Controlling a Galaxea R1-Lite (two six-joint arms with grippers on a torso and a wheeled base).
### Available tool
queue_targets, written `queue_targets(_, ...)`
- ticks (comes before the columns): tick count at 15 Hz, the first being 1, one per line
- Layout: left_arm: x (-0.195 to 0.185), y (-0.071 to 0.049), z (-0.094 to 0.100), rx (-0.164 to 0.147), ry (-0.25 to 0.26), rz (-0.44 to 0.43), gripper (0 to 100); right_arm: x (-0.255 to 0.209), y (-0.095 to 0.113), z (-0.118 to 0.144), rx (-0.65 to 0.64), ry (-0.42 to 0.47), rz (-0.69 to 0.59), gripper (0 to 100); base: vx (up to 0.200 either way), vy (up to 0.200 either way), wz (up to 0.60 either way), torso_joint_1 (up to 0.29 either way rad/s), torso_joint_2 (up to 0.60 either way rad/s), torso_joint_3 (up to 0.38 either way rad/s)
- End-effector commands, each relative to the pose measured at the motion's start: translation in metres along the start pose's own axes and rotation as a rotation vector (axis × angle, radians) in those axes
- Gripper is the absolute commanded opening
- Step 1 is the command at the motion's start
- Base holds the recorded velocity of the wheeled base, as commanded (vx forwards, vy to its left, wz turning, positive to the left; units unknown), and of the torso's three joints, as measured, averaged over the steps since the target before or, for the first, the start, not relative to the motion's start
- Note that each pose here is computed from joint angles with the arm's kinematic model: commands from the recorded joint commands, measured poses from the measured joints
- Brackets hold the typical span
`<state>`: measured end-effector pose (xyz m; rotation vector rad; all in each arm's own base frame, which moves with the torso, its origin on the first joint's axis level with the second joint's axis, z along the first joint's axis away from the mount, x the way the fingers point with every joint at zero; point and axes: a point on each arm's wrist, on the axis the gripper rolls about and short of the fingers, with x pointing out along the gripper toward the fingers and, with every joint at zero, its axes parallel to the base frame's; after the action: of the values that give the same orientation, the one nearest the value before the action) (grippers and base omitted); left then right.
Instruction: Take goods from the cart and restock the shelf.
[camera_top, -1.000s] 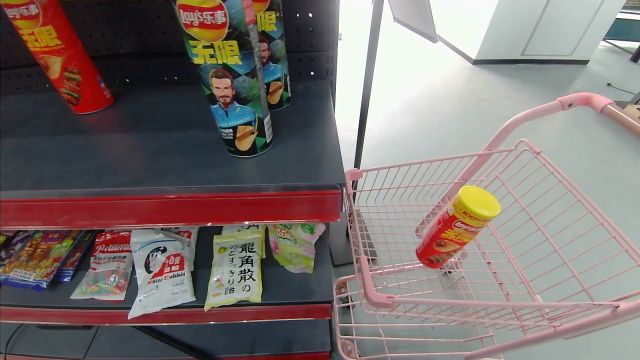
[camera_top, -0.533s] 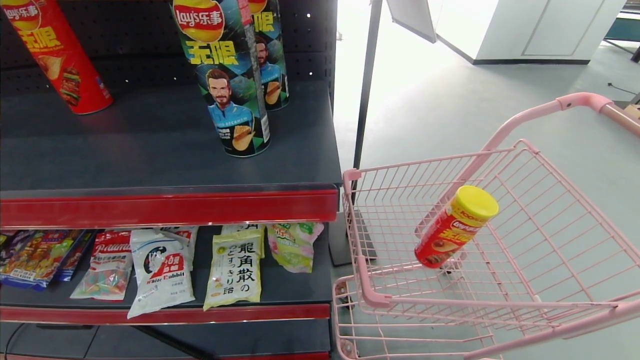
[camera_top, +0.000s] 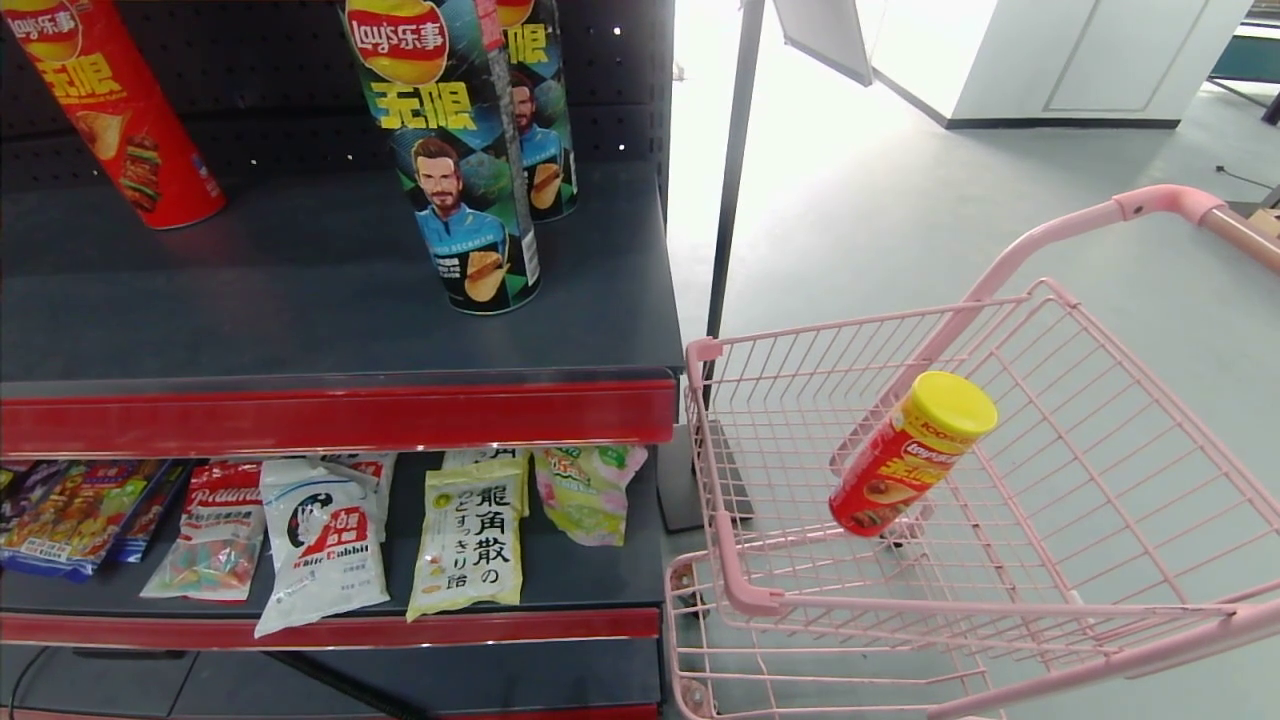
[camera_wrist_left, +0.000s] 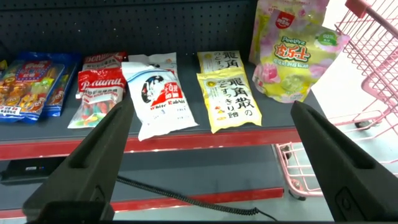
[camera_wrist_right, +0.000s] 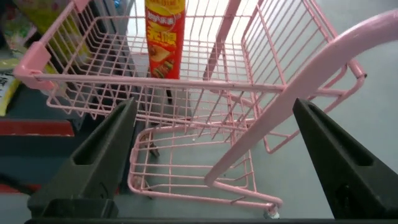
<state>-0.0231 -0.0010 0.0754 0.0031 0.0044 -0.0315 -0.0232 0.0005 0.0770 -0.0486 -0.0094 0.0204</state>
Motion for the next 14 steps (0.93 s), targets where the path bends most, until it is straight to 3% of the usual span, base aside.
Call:
queue_targets(1,0.0,0.0,0.0,0.0,0.002,0.001,100,-0.01,-0.001,0.051,-0.037,-0.129,0.069,100,0.0,0.0,0.0,0.0,0.0,0.0)
queue_targets(2,0.0,0.0,0.0,0.0,0.0,0.001,100,-0.006,-0.002,0.075,-0.036,-0.107,0.08,100,0.0,0.0,0.0,0.0,0.0,0.0)
queue_targets(4,0.0,0.0,0.0,0.0,0.003,0.001,100,0.006,-0.007,0.16,-0.033,-0.178,0.089,100,0.0,0.0,0.0,0.0,0.0,0.0)
queue_targets(5,0.0,0.0,0.0,0.0,0.002,0.001,100,0.03,-0.009,0.215,-0.024,-0.204,0.116,100,0.0,0.0,0.0,0.0,0.0,0.0)
queue_targets(6,0.0,0.0,0.0,0.0,0.0,0.001,100,0.049,-0.008,0.249,-0.031,-0.227,0.196,100,0.0,0.0,0.0,0.0,0.0,0.0)
queue_targets(8,0.0,0.0,0.0,0.0,0.002,0.001,100,0.098,-0.003,0.265,-0.077,-0.176,0.342,100,0.0,0.0,0.0,0.0,0.0,0.0)
queue_targets(9,0.0,0.0,0.0,0.0,0.003,0.001,100,0.112,-0.001,0.261,-0.116,-0.147,0.41,100,0.0,0.0,0.0,0.0,0.0,0.0)
queue_targets(11,0.0,0.0,0.0,0.0,0.002,-0.001,100,0.149,-0.005,0.235,-0.209,-0.059,0.647,100,0.0,0.0,0.0,0.0,0.0,0.0)
queue_targets(13,0.0,0.0,0.0,0.0,0.0,-0.001,100,0.185,-0.029,0.203,-0.303,-0.028,0.807,100,0.0,0.0,0.0,0.0,0.0,0.0)
queue_targets(14,0.0,0.0,0.0,0.0,0.002,0.001,100,0.209,-0.042,0.173,-0.372,-0.015,0.872,100,0.0,0.0,0.0,0.0,0.0,0.0)
